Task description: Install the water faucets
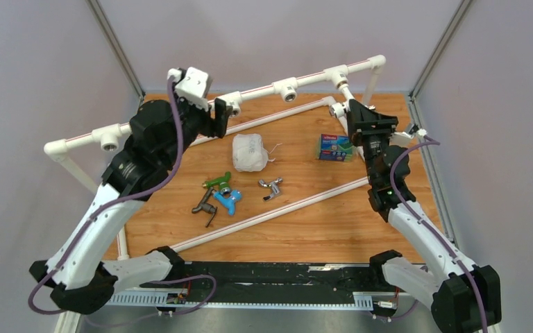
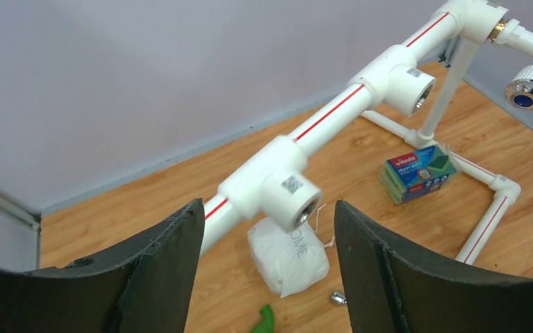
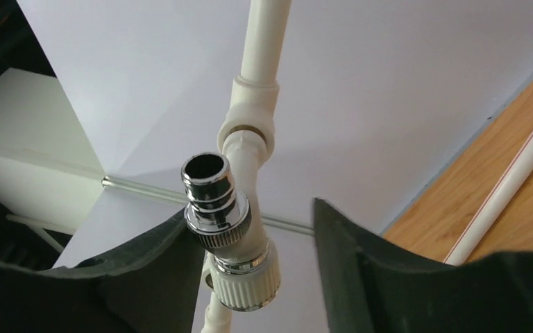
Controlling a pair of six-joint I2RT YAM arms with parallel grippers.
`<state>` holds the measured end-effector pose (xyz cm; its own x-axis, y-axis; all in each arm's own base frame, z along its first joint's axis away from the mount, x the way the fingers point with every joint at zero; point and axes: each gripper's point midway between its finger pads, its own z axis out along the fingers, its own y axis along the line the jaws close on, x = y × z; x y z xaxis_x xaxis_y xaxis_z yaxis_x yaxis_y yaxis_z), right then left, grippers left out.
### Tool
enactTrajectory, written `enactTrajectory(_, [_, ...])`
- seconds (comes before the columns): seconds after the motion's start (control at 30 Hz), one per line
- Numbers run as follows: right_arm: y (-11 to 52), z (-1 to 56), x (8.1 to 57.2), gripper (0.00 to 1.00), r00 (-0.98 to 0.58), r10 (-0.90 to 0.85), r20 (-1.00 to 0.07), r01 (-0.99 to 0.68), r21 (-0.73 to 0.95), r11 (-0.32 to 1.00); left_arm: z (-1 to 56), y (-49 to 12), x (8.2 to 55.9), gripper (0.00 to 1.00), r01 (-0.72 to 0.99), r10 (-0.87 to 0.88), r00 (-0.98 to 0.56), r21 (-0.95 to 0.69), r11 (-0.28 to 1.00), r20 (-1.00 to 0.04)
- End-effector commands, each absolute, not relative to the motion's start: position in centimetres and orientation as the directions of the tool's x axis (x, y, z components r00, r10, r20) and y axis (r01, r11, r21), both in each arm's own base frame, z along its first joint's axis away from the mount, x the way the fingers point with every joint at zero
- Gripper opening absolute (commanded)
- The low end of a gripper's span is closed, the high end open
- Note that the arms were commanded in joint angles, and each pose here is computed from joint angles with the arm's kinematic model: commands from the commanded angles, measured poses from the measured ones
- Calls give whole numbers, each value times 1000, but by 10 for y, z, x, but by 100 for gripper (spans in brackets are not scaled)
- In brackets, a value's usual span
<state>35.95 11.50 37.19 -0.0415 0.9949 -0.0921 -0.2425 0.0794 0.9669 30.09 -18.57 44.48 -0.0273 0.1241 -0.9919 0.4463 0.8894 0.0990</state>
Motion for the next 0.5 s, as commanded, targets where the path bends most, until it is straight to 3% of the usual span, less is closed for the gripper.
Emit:
enactTrajectory(0.0, [79,363,348,66,106,994,-35,-244,968,60,441,-146,279,75,328,9,-6,6,945,-1000])
enactTrajectory(0.03, [76,367,343,71,125,991,-56,-262,961,87,437,-141,275,75,317,-5,-11,-8,949,-1000])
enactTrajectory(0.07, [72,366,339,99,145,986,-85,-267,956,122,428,-132,264,75,311,-14,-6,-15,950,-1000])
enactTrajectory(0.17, [62,369,323,100,215,947,-237,-278,915,292,426,-104,235,75,289,-86,50,-68,955,-995])
enactTrajectory(0.27, [59,376,307,100,296,811,-504,-273,770,577,398,-89,219,75,273,-123,61,-102,957,-990])
enactTrajectory(0.33, [63,381,299,100,342,644,-685,-268,586,765,375,-75,212,75,229,-133,66,-115,967,-989])
enactTrajectory(0.4, [71,381,293,100,379,349,-857,-250,268,930,355,-62,206,75,190,-136,74,-120,975,-988])
enactTrajectory(0.47, [80,381,289,100,420,18,-907,-232,-88,969,334,-53,203,75,157,-146,73,-133,979,-987])
